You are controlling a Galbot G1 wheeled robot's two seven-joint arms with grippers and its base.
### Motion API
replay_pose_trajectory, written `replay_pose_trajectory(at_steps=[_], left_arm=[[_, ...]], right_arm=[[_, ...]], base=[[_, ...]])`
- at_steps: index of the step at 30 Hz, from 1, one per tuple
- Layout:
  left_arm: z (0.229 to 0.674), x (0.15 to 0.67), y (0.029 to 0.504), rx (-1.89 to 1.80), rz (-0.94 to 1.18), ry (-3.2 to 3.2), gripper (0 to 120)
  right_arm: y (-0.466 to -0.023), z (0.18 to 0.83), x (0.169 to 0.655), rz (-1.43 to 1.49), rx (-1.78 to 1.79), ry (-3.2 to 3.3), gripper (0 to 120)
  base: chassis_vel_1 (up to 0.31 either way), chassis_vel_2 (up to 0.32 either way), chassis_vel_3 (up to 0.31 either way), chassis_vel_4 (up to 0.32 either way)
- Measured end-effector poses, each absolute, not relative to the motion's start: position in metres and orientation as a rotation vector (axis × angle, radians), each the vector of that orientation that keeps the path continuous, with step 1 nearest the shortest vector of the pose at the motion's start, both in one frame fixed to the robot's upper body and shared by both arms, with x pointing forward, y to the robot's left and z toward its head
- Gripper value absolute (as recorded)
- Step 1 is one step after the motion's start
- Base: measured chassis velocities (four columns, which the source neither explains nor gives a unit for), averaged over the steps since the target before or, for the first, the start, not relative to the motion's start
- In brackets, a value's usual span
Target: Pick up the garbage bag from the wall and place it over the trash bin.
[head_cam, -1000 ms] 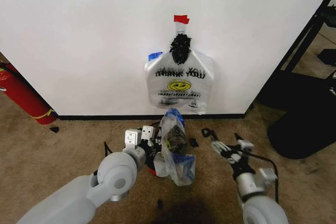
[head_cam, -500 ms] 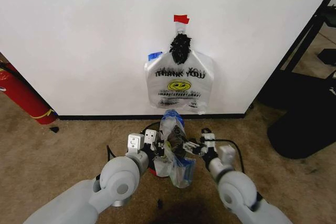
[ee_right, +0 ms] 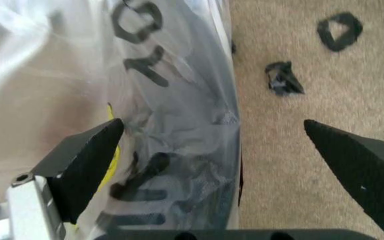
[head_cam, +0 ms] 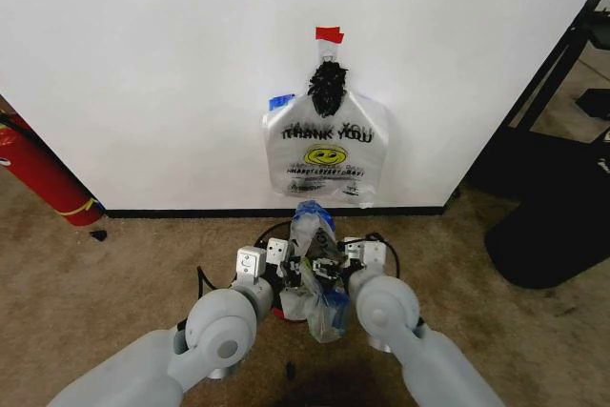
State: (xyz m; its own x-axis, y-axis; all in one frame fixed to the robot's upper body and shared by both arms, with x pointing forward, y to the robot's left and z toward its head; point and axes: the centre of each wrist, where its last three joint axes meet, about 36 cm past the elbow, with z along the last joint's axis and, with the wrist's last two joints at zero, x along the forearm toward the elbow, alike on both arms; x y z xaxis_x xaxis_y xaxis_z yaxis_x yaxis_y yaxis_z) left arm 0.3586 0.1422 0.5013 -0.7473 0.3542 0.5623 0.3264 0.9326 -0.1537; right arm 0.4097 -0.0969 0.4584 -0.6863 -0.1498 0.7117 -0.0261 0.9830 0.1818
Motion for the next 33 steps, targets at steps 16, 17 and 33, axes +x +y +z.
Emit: replay_pose_trajectory(at_steps=[16, 17, 33], left_arm=[[0.497, 0.365, 0.141, -0.471, 0.06, -2.473, 0], [0.497, 0.366, 0.141, -0.471, 0.059, -2.474, 0], [0.495, 0.365, 0.144, -0.46, 0.049, -2.476, 0]], right_arm=[[-0.088, 0.453, 0.43, -0.209, 0.066, -2.254, 65], [-0.088, 0.452, 0.431, -0.21, 0.065, -2.252, 59], [-0.089, 0.447, 0.429, -0.267, 0.031, -2.223, 1]], base=[[0.0, 0.0, 0.0, 0.0], [0.0, 0.0, 0.0, 0.0], [0.0, 0.0, 0.0, 0.0]])
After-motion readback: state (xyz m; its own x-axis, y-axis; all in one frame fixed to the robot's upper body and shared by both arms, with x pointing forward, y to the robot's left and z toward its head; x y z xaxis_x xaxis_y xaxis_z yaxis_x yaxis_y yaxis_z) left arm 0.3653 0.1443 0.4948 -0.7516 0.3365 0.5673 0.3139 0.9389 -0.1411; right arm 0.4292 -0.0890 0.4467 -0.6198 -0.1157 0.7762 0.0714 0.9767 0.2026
